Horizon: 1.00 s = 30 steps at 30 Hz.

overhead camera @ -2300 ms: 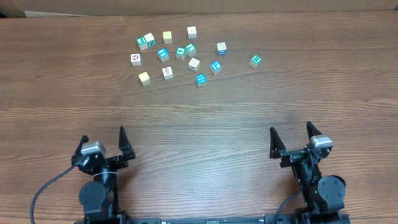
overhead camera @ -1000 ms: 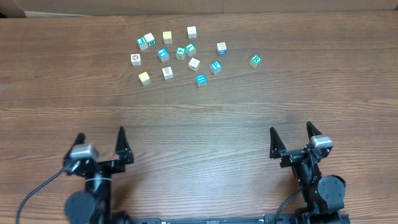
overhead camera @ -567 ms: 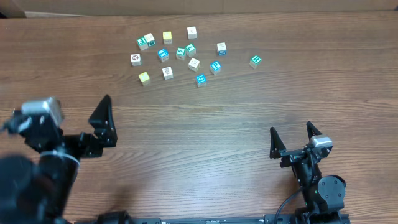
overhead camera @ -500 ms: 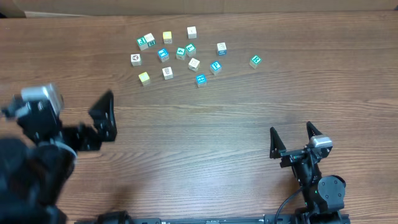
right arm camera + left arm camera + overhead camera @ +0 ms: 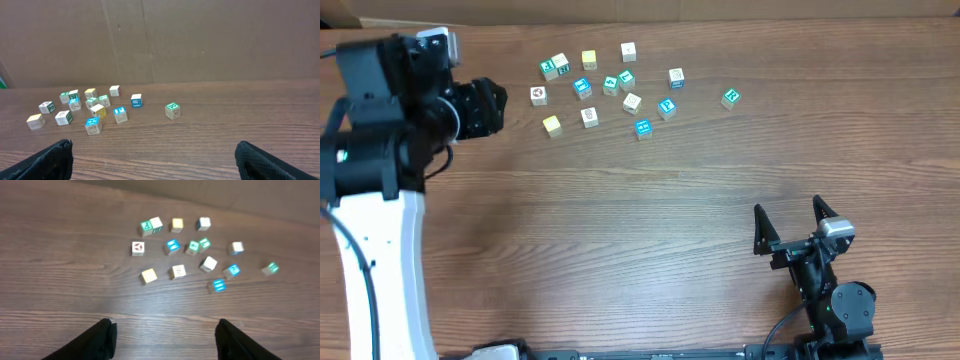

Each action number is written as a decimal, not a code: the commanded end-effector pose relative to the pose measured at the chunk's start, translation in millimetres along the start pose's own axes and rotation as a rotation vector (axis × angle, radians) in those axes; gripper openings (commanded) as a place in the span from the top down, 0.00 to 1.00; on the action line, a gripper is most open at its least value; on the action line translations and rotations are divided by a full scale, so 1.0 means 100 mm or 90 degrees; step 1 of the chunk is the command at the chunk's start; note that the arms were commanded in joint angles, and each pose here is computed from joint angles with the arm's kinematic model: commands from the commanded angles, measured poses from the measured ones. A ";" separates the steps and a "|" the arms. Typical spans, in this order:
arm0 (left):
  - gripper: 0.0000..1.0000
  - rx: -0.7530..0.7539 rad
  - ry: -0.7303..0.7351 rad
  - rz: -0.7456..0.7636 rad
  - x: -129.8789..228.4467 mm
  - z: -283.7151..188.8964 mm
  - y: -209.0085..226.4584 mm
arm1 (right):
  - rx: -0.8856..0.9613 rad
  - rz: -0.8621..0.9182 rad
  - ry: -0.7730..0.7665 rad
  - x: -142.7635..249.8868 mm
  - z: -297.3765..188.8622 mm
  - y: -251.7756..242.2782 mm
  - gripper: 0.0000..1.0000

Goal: Form a horizontal line
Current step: 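Reach the left gripper forward over the cluster of blocks, then lower the left gripper and grasp the blue-sided block with bee drawing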

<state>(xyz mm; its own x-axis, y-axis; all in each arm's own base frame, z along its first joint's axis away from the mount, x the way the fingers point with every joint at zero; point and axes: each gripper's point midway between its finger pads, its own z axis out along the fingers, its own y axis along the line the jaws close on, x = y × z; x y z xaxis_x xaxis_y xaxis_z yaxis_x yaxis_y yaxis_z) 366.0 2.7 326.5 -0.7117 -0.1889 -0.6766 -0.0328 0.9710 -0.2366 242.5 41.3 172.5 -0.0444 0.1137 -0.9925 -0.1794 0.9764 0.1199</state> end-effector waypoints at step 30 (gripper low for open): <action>0.25 -0.068 0.166 0.018 1.20 2.62 -1.55 | 0.005 0.002 0.000 0.03 0.00 -0.02 0.00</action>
<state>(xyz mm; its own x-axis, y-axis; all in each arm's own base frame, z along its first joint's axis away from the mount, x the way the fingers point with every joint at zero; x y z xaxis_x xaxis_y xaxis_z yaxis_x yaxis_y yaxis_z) 456.5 -202.8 105.5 -0.9086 -0.0169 -0.4174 0.0646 0.9815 -0.1804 242.5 41.3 172.5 -0.0444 0.1137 -0.9925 -0.1794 0.9764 0.1199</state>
